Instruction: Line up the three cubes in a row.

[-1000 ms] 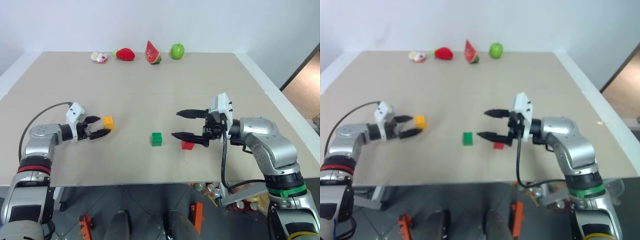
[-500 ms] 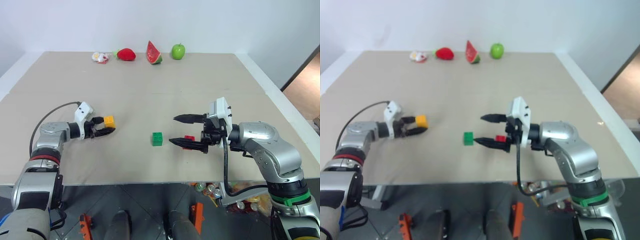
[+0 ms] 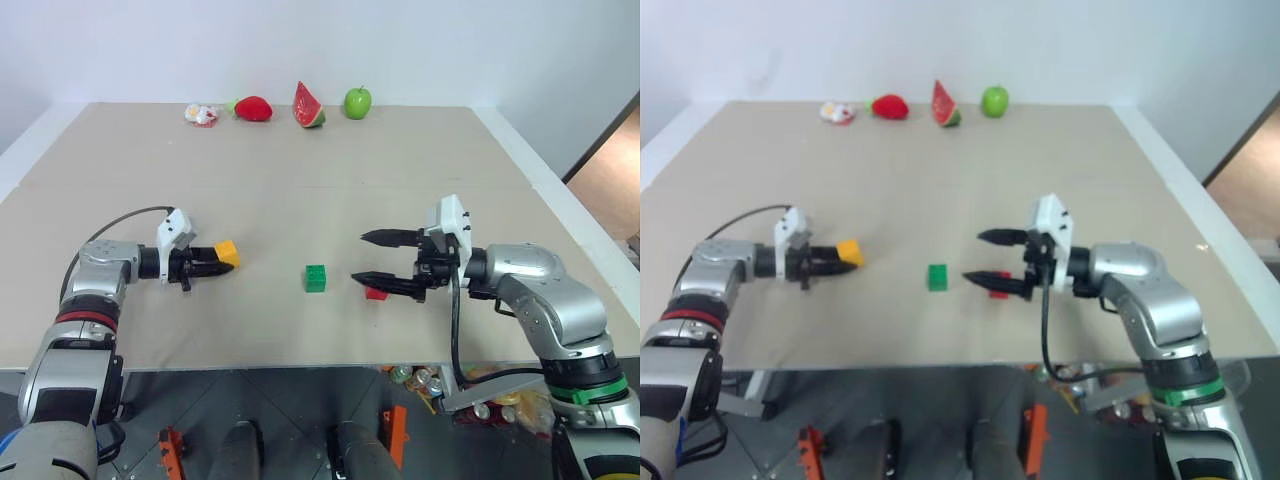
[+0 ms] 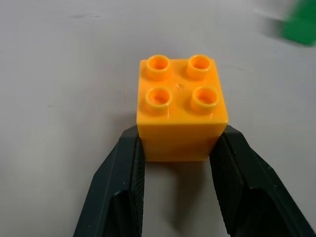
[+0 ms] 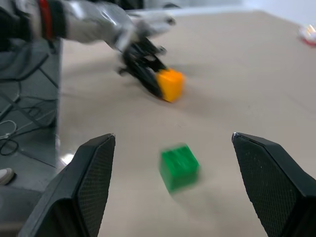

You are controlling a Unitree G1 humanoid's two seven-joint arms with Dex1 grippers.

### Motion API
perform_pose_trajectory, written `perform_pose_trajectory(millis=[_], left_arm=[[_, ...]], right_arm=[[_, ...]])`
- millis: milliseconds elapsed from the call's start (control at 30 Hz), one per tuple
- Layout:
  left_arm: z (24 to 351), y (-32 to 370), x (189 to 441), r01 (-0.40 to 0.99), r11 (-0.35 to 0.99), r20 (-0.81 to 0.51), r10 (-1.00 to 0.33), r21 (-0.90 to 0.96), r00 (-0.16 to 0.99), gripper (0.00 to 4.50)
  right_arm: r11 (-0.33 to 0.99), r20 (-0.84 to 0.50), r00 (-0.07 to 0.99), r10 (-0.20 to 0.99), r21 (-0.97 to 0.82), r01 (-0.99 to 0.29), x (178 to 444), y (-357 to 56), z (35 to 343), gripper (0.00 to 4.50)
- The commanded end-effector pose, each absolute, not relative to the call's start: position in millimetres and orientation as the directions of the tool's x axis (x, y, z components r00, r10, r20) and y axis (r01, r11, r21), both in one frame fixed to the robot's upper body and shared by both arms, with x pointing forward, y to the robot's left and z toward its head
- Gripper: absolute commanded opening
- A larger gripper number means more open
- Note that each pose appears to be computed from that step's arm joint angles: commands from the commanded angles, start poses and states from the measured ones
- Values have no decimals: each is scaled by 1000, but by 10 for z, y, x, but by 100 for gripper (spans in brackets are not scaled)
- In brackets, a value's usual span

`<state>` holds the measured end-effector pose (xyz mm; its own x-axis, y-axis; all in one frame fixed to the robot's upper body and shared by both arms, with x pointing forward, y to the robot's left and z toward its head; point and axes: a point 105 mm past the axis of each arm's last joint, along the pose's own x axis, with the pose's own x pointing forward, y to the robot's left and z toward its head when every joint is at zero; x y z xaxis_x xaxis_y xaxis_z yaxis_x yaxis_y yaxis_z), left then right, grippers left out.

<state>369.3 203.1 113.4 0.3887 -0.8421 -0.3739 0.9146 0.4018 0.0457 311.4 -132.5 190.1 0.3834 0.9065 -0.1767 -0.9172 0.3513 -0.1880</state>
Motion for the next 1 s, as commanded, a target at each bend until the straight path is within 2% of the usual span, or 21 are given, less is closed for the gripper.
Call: perform_pose_trajectory(millis=[33,200,533,733,867,1000], left_arm=[[1299,1915,3574,956,286,-363,-886,61,288,129],[1296,1708,3511,975,216,-361,-907,43,217,129],[1172,1497,3551,986,162,-395,-905,31,161,129],[1108,1471,3635,983,168,-414,-891,77,185,129],[1192,1386,3753,975,191,-387,-895,118,222,129],[1196,1383,3773,974,165,-418,-882,157,216,129]], right_arm=[[452,-165,493,855,-230,-862,3237,-1713,2004,392],[511,-150,553,819,-246,-823,3320,-1906,2056,392],[529,-141,571,809,-249,-811,3261,-1925,2053,392],[545,-134,587,798,-254,-799,3230,-1946,2076,392],[543,-136,585,799,-254,-800,3213,-1954,2103,392],[528,-154,572,806,-251,-811,3176,-1959,2089,392]])
